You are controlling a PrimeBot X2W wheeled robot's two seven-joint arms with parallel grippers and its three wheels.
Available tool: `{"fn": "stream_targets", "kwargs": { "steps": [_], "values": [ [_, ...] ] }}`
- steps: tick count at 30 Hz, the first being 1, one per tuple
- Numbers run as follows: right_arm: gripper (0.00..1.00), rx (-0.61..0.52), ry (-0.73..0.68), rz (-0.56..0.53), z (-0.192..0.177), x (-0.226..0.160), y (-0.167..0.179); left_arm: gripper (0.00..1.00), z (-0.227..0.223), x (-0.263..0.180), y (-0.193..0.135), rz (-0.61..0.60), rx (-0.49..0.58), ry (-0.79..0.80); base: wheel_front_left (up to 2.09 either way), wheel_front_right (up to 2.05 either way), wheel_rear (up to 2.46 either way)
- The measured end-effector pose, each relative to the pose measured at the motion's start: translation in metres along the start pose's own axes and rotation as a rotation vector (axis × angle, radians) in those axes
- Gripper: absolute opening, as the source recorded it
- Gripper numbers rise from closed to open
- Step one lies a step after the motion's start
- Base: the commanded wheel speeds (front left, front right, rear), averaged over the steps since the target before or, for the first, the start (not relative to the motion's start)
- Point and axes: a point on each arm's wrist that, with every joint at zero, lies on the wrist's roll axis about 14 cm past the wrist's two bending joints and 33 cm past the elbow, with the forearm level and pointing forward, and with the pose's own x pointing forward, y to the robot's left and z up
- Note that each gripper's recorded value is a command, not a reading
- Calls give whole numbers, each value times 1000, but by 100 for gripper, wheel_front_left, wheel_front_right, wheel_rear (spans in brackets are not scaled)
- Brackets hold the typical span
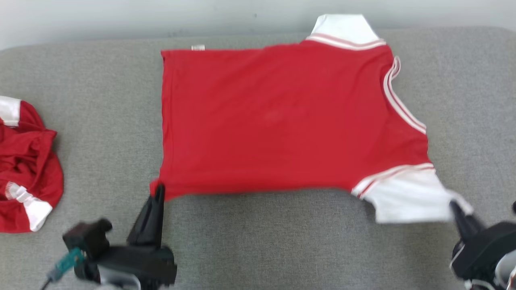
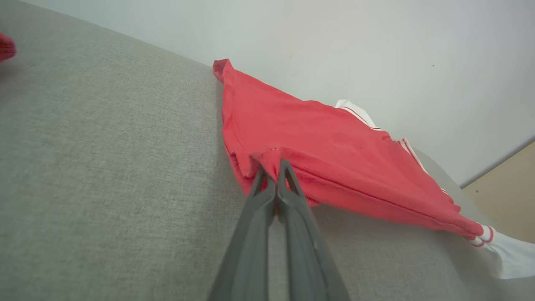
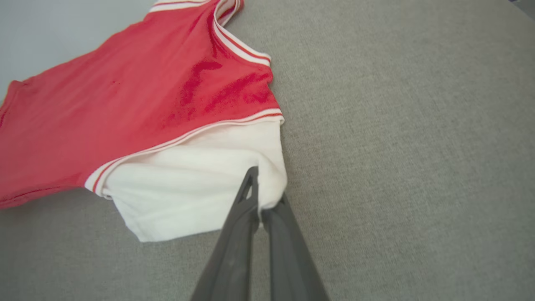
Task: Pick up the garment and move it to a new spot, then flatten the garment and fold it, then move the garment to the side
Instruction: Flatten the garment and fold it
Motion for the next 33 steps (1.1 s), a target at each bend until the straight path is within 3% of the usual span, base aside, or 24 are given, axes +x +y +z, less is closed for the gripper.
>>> {"fn": "stream_targets", "kwargs": {
  "steps": [7,12,20,26,33],
  "values": [
    [0,-15,254,-35,-57,-22,-10,0,-19,-32,12,41,60,81,0,0,0],
    [0,37,419,-15,-91,-41,-11,0,-31,-49,15,69,78,139,0,0,0],
    [0,67,571,-4,-118,-65,-11,0,-53,-74,25,121,130,283,0,0,0],
    [0,63,521,-6,-103,-64,-12,0,-49,-74,18,118,114,284,0,0,0],
    [0,45,360,83,-58,-45,13,0,-29,-63,-3,72,68,238,0,0,0]
  ]
}}
